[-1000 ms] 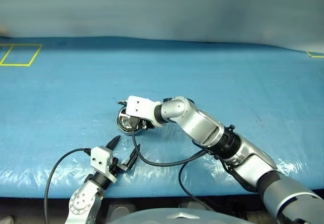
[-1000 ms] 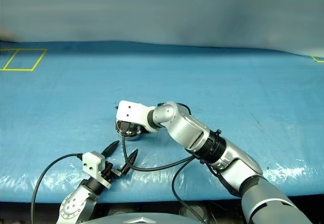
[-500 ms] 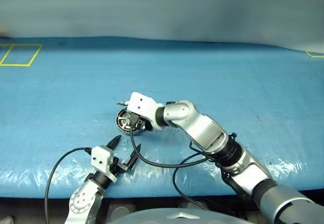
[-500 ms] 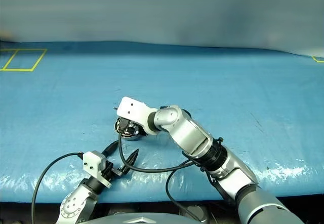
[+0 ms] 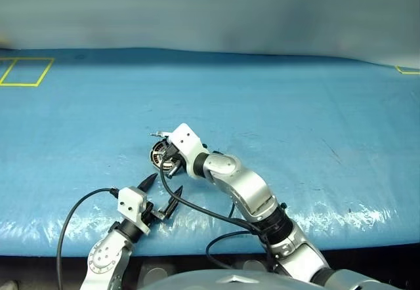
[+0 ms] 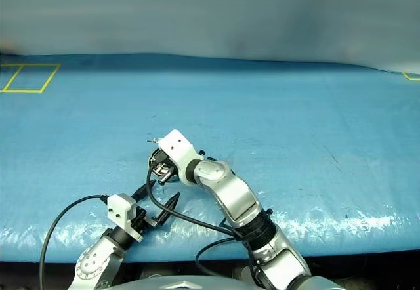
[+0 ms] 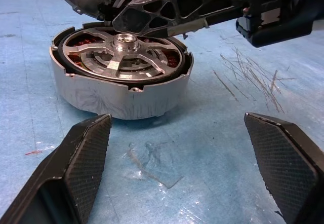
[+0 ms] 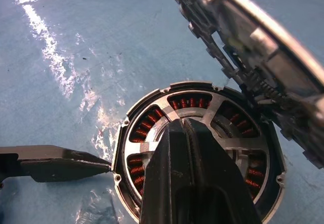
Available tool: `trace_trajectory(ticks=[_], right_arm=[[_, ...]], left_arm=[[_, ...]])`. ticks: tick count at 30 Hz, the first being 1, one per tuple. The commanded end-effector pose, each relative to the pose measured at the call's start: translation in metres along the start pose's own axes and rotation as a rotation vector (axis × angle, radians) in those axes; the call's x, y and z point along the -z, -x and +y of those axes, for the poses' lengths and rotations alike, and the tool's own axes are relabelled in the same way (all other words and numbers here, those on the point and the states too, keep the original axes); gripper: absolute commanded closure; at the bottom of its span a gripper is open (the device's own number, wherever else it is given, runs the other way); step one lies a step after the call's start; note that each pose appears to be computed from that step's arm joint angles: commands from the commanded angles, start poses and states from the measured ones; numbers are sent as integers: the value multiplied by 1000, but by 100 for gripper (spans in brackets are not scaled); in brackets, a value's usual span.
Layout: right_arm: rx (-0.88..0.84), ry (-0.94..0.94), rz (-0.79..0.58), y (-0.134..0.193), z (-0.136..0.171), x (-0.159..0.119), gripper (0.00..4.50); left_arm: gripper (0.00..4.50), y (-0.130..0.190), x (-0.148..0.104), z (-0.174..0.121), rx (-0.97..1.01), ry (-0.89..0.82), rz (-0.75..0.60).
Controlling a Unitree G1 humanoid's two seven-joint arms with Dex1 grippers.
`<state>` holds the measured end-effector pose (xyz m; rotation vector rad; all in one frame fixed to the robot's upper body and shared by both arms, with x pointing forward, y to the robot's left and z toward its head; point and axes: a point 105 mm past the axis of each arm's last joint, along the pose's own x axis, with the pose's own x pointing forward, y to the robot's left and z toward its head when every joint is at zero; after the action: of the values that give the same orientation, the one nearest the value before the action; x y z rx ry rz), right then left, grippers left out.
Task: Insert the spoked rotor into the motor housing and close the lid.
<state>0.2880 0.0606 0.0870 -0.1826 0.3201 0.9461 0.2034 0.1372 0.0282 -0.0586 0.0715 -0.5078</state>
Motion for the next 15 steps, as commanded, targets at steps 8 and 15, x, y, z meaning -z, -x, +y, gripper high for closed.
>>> trace_trajectory(ticks=[8, 15], right_arm=[[-127, 32, -19, 18, 11, -10, 447], [-153, 195, 110, 68, -30, -24, 447]], left_arm=[[0, 0, -11, 6, -46, -43, -36], [0, 2, -12, 2, -75, -44, -44]])
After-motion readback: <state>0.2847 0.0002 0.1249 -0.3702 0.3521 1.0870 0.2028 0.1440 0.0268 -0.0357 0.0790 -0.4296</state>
